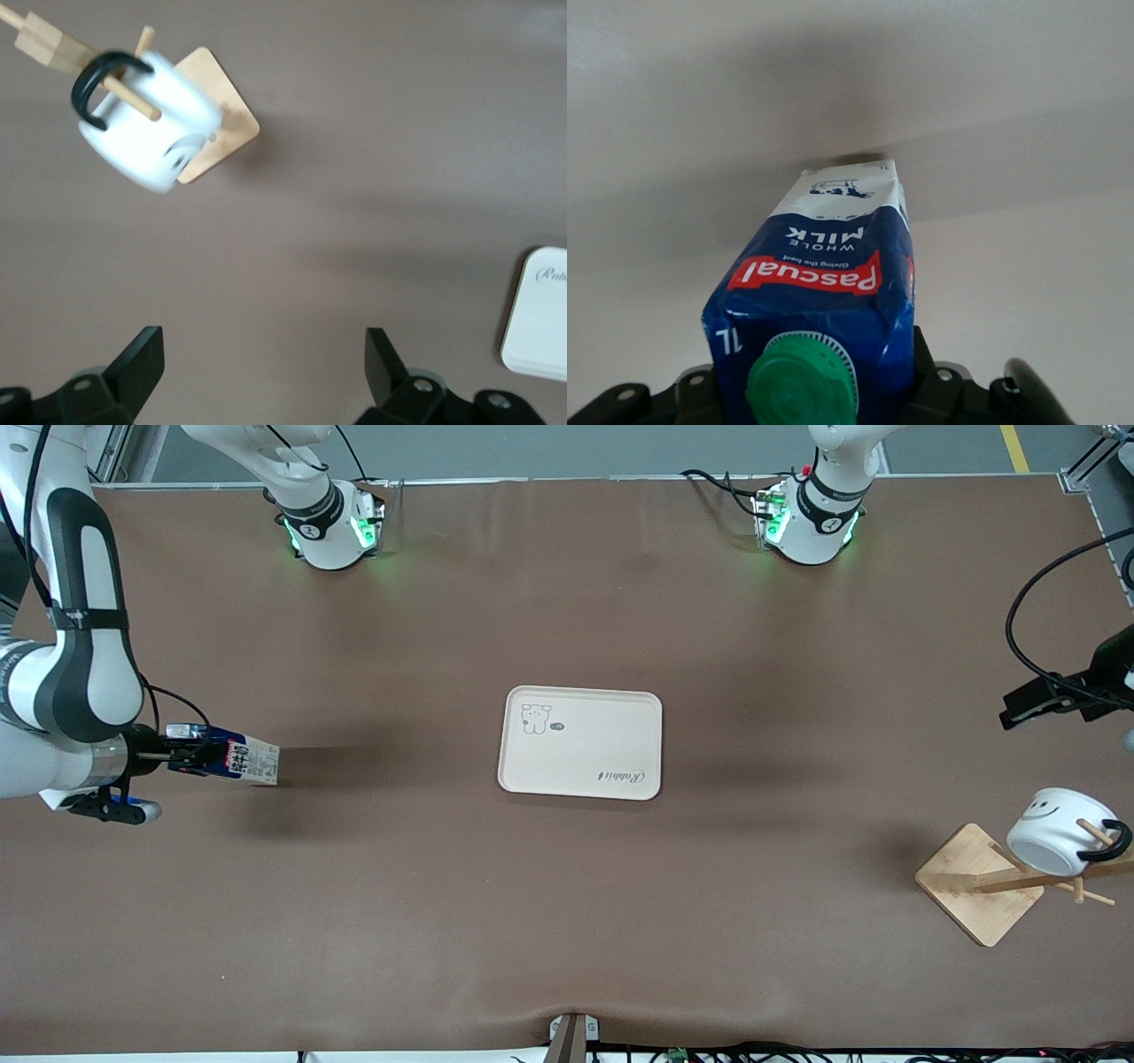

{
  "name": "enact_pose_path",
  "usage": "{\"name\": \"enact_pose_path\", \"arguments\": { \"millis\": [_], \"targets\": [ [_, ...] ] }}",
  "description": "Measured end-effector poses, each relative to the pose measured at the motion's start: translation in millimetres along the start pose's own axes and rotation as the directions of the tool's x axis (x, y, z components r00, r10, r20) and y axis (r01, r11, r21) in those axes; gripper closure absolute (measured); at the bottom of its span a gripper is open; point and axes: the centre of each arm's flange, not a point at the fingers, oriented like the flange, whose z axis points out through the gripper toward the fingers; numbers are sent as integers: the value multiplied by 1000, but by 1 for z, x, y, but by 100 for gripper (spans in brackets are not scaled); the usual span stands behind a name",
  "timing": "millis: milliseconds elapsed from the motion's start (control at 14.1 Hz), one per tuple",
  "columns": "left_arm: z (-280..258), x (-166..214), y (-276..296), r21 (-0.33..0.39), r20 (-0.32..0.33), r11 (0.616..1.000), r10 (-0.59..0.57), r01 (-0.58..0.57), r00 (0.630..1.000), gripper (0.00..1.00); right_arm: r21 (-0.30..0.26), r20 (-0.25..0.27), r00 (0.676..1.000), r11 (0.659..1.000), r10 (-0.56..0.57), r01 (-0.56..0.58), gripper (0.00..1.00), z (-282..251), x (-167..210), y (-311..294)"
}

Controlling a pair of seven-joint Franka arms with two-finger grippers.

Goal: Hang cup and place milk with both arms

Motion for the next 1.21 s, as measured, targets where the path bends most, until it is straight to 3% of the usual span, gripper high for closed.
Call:
{"name": "enact_pose_path", "arguments": {
  "millis": [213,497,781,1207],
  "targets": [
    [-6,-7,1,8,19,1000,1,-1,1000,0,0,3,1000,1000,3,-3,29,16,-1,2],
    [-35,-24,32,23,-15,999,48,-47,999,0,2,3,1000,1000,7,-7,29,22,-3,4],
    [-44,-41,52,48,6,996,74,-74,997,0,6,7,1000,1000,18,-18,0,25,-4,11],
    [-43,-60,44,8,22,998,68,-68,997,0,8,9,1000,1000,10,-10,0,23,-5,7]
  ]
}}
